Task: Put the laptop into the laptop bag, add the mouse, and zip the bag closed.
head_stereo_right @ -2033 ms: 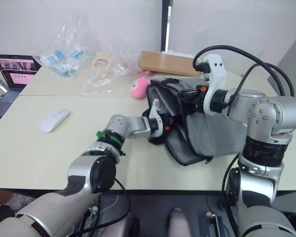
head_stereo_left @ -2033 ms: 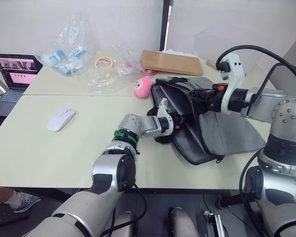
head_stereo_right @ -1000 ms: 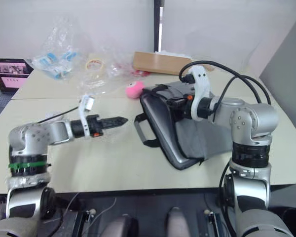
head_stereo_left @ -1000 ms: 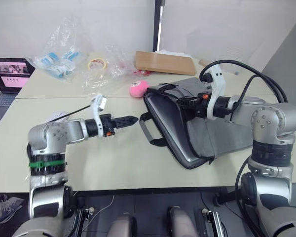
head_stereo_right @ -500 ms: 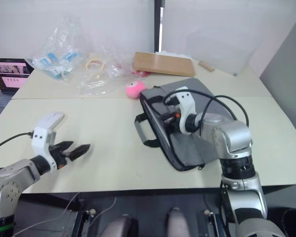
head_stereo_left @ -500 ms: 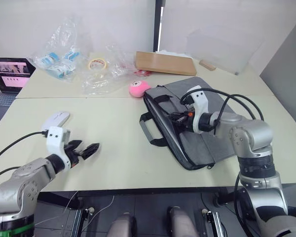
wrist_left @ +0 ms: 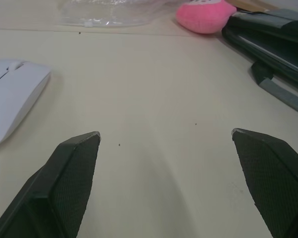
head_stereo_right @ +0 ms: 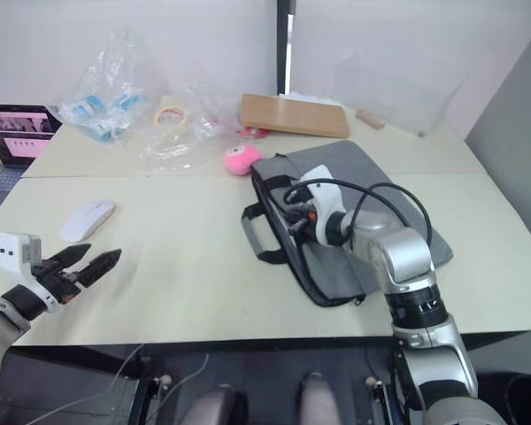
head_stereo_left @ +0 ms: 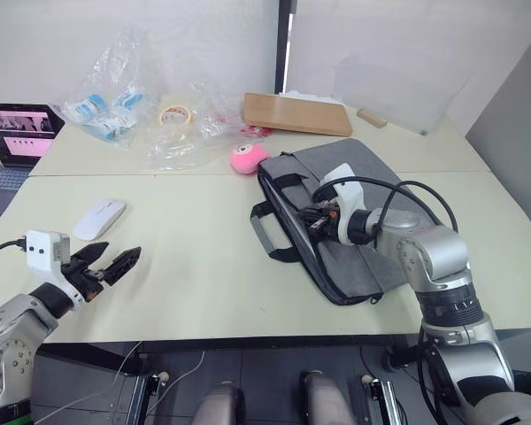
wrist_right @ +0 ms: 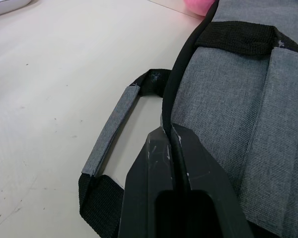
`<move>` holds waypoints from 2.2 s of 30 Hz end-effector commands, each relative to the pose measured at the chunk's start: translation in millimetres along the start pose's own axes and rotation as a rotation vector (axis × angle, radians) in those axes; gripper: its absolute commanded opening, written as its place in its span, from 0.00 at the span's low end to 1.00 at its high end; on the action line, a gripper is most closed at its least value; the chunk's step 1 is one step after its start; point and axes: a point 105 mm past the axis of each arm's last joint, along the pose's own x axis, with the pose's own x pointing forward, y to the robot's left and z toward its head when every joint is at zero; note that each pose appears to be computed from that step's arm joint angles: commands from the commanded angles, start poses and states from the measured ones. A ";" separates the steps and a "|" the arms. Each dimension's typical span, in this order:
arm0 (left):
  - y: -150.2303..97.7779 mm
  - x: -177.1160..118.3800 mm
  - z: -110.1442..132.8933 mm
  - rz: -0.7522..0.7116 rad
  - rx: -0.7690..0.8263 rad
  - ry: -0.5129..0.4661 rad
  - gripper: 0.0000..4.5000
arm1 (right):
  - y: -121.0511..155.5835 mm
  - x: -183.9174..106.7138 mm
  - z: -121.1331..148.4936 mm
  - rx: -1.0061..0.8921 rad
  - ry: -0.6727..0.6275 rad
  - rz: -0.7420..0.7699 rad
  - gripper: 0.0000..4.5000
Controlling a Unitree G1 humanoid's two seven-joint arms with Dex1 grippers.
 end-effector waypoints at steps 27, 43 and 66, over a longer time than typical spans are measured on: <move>74.1 -71.8 48.4 0.098 0.098 0.016 1.00 | -70.7 -128.5 45.6 -0.523 -0.210 -0.111 0.96; 146.6 -129.2 91.1 0.294 0.146 0.072 1.00 | -152.9 -233.0 10.5 -0.440 0.050 -0.191 0.96; 147.3 -105.9 65.5 0.268 0.106 0.028 1.00 | 13.0 -142.6 107.9 -0.377 -0.419 0.440 0.96</move>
